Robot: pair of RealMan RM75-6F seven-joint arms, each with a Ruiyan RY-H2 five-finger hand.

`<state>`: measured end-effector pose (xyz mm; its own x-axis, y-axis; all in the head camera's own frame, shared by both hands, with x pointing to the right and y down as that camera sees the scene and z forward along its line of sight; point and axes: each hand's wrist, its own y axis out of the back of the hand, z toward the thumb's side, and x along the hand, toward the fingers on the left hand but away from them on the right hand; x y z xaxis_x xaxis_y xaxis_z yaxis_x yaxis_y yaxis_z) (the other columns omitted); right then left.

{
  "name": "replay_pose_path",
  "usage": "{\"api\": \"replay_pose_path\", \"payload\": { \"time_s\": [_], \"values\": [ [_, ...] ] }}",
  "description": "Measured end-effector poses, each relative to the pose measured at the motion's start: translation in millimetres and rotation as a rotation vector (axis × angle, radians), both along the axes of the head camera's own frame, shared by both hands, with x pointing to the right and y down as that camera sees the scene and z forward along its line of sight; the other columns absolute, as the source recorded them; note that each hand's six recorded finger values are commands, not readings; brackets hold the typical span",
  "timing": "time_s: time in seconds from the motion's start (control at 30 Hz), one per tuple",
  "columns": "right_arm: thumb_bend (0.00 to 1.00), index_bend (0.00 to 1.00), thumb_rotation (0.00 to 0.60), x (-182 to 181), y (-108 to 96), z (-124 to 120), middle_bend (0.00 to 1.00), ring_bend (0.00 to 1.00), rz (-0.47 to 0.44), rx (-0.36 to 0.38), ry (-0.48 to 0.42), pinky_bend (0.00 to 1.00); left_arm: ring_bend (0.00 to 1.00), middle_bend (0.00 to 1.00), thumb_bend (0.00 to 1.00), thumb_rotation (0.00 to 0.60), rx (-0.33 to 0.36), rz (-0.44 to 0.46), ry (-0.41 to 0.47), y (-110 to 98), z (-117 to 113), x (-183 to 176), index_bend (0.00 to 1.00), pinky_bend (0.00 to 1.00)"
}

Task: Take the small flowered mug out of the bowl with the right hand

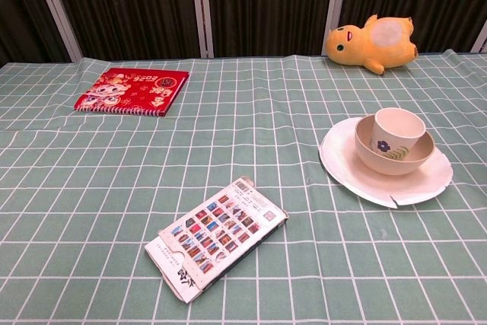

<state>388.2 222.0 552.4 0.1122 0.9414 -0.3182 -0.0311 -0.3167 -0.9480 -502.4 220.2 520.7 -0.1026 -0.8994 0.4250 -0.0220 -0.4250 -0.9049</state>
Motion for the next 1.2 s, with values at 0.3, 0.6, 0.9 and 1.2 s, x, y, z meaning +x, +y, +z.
{"api": "replay_pose_path", "payload": {
  "time_s": [0.3, 0.6, 0.9, 1.2],
  "values": [
    [0.1, 0.0, 0.6, 0, 2, 2, 0.0, 0.0, -0.005, -0.01, -0.002, 0.0, 0.0, 0.0, 0.0, 0.6, 0.004, 0.004, -0.001, 0, -1, 2, 0.0, 0.0],
    [0.1, 0.0, 0.6, -12, -1, 5, 0.0, 0.0, -0.032, -0.02, -0.017, 0.0, 0.0, 0.0, 0.0, 0.6, -0.001, 0.006, -0.002, -1, 1, 2, 0.0, 0.0],
    [0.14, 0.26, 0.6, -59, -24, 22, 0.0, 0.0, -0.108, -0.025, -0.074, 0.0, 0.0, 0.0, 0.0, 0.6, 0.011, -0.001, 0.006, -1, -2, 1, 0.0, 0.0],
    [0.21, 0.44, 0.6, -94, -47, 61, 0.01, 0.0, -0.08, -0.073, -0.112, 0.0, 0.0, 0.0, 0.0, 0.6, 0.013, -0.003, 0.014, -1, -3, 0, 0.0, 0.0]
  ]
}}
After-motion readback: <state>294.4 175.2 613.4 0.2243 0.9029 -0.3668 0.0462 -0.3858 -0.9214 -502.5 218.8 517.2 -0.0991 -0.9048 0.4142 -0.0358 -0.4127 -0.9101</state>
